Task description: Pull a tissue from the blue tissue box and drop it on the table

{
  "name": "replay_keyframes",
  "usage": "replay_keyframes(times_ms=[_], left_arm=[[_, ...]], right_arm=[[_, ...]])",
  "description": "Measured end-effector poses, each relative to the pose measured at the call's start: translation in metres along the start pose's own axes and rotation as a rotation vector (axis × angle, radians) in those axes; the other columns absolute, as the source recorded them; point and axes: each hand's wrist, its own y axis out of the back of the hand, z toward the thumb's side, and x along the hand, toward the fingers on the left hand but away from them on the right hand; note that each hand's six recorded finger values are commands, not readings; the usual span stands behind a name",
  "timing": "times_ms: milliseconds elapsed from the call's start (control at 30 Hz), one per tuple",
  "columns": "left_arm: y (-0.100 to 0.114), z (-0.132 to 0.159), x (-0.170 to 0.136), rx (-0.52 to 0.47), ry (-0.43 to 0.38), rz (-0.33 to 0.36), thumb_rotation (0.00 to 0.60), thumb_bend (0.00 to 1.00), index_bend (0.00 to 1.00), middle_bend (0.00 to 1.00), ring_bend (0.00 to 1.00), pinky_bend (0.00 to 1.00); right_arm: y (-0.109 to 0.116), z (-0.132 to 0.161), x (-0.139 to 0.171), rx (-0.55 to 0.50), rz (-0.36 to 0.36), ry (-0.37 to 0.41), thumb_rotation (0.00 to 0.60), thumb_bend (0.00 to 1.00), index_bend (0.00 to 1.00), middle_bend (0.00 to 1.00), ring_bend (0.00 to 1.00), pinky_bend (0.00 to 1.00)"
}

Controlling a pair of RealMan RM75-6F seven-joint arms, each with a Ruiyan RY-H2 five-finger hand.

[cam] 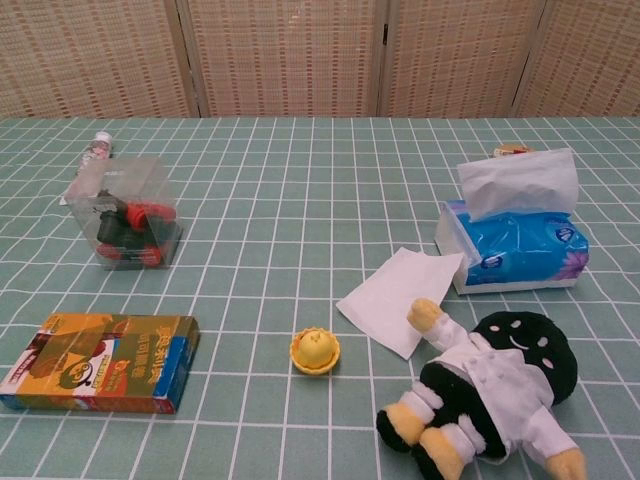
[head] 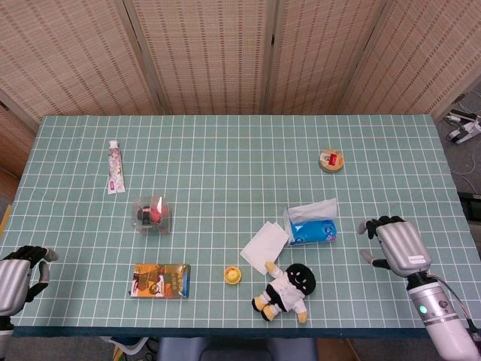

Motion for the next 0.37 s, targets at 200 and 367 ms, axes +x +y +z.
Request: replay_keyframes(times_ms=[200, 367], left_arm=[[-0.004, 0.001, 0.002, -0.004, -0.002, -0.009, 0.600, 0.40, 0.58, 0.50, 0.39, 0.52], [-0.007, -0.005, 0.003, -0.002, 0.018, -0.009, 0.600, 0.40, 0.58, 0.50, 0.39, 0.52]], right_arm=[[-0.001, -0.029, 0.022, -0.039, -0.054, -0.056, 0.600, 0.20, 0.44, 0.50, 0.39, 0.38], [0.002, -0.048, 0.034, -0.089, -0.116, -0.066, 0.600, 0.20, 0.44, 0.50, 0.39, 0.38]])
